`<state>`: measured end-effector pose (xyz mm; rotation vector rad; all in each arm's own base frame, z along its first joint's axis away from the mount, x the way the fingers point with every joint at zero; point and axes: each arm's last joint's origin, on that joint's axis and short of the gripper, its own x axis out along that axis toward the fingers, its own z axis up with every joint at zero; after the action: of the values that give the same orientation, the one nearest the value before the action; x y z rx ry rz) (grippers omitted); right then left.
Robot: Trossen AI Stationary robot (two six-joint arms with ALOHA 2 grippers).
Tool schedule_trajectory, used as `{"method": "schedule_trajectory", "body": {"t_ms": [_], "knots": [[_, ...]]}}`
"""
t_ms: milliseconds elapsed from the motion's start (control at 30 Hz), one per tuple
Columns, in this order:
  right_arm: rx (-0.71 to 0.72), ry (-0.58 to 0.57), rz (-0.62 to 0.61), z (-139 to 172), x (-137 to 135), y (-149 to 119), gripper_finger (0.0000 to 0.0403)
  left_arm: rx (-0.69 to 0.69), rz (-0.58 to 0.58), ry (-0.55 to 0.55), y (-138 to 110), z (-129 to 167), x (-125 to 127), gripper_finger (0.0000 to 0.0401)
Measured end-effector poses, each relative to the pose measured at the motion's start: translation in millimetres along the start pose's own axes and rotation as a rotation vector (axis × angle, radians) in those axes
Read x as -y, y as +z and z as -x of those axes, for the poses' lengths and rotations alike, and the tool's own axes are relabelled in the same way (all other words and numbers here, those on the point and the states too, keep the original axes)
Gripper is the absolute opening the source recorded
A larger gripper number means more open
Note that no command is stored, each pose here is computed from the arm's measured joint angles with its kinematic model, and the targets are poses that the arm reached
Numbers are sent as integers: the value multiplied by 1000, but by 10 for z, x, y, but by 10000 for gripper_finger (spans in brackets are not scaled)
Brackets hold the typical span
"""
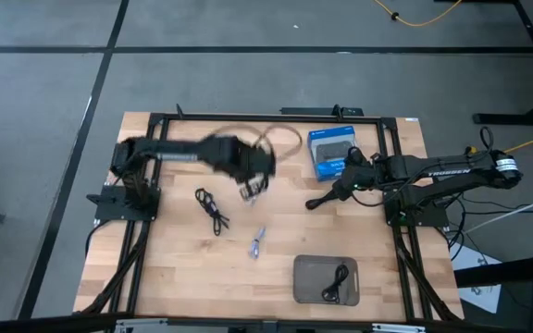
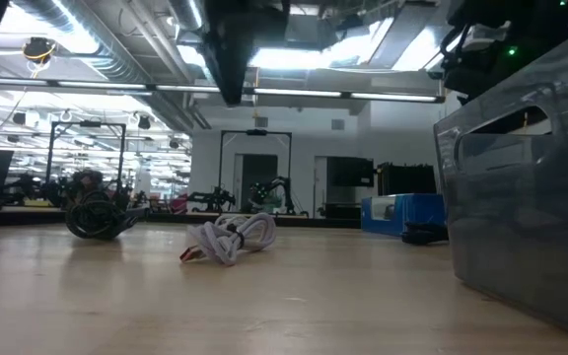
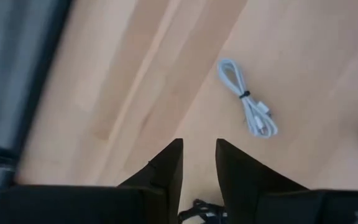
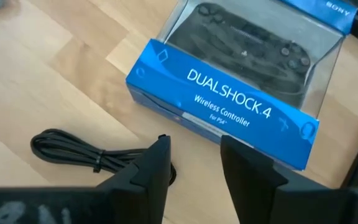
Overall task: Pick and place USB-C Cables
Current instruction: Put the top white charger cable into the black bin
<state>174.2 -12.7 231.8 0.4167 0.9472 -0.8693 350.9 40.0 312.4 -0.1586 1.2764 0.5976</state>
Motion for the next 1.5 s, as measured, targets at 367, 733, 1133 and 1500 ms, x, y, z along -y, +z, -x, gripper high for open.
{"method": "schedule_trajectory", "body": {"t_ms": [367, 733, 1133, 1500], "knots": [[-28, 22, 57, -1, -6, -10, 145, -149, 84, -155, 315, -687, -361, 88], [-28, 22, 56, -1, -6, -11, 145, -178, 0, -167, 311, -1072, 224, 88], [-33, 21, 58, -1, -3, -13, 145, -236, 20, -144, 273, -1472, 347, 88], [-48, 29, 61, -1, -3, -20, 145, -298, 93, -289, 58, -1791, 318, 88]]}}
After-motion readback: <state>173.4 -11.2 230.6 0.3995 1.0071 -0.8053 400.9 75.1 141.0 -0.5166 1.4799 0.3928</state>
